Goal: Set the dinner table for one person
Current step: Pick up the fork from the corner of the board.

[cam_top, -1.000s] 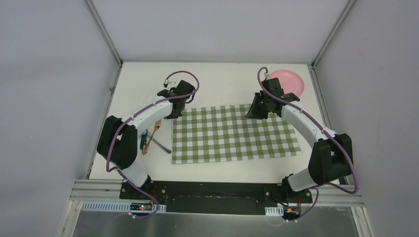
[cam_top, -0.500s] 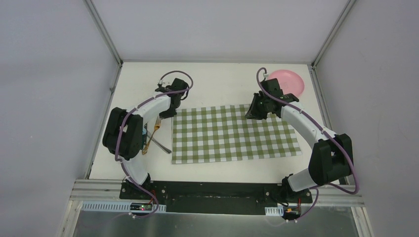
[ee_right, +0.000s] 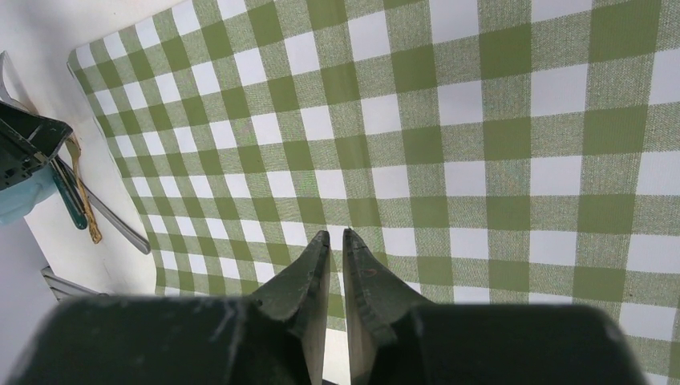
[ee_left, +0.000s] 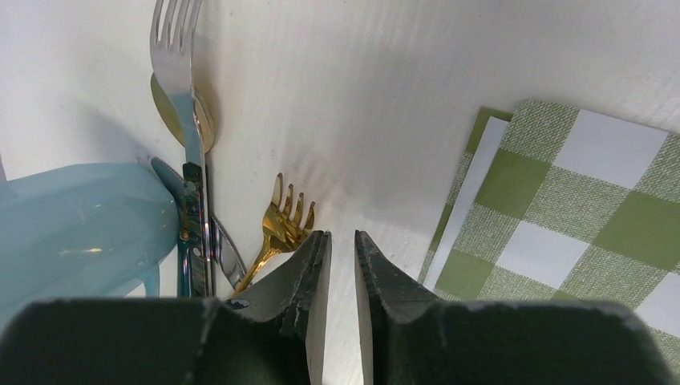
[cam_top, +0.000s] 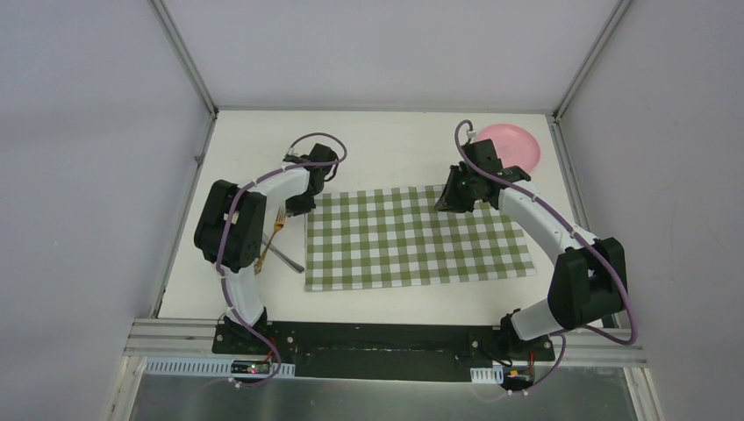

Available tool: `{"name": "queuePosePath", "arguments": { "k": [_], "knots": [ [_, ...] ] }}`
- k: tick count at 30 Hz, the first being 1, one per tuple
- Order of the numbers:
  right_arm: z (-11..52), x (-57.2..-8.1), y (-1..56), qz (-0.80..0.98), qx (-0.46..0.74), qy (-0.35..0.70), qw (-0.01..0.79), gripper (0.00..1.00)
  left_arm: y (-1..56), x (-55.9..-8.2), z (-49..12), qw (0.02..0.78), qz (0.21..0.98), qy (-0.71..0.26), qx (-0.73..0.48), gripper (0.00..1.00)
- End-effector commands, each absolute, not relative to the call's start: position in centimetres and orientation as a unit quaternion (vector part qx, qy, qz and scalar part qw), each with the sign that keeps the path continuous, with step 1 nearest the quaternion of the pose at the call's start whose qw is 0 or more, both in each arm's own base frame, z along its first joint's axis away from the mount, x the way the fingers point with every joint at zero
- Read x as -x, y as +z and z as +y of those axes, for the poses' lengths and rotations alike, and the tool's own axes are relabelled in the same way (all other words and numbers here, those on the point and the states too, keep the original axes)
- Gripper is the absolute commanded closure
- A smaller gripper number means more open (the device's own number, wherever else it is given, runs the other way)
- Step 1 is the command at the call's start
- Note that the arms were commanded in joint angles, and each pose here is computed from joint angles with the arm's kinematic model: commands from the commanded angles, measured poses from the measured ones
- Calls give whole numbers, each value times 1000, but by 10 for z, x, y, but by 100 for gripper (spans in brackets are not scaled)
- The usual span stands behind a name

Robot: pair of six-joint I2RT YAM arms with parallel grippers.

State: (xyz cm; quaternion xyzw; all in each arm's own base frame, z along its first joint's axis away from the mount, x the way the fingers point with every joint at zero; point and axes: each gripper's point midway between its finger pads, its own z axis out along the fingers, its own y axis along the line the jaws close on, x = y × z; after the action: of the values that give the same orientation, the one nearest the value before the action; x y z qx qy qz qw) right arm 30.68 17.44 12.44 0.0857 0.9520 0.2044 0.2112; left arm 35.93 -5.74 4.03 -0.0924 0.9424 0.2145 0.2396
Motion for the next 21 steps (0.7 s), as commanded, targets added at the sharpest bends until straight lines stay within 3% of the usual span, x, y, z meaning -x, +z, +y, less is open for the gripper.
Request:
{"name": "queuePosePath", "arguments": {
  "k": [1, 21],
  "knots": [
    [184, -315, 145, 941, -66, 228, 239, 86, 54, -375, -52, 263, 932, 230, 97, 81],
    [186, -313, 140, 942, -64, 235, 232, 86, 55, -373, -27, 251, 911, 312, 91, 80]
  ]
}}
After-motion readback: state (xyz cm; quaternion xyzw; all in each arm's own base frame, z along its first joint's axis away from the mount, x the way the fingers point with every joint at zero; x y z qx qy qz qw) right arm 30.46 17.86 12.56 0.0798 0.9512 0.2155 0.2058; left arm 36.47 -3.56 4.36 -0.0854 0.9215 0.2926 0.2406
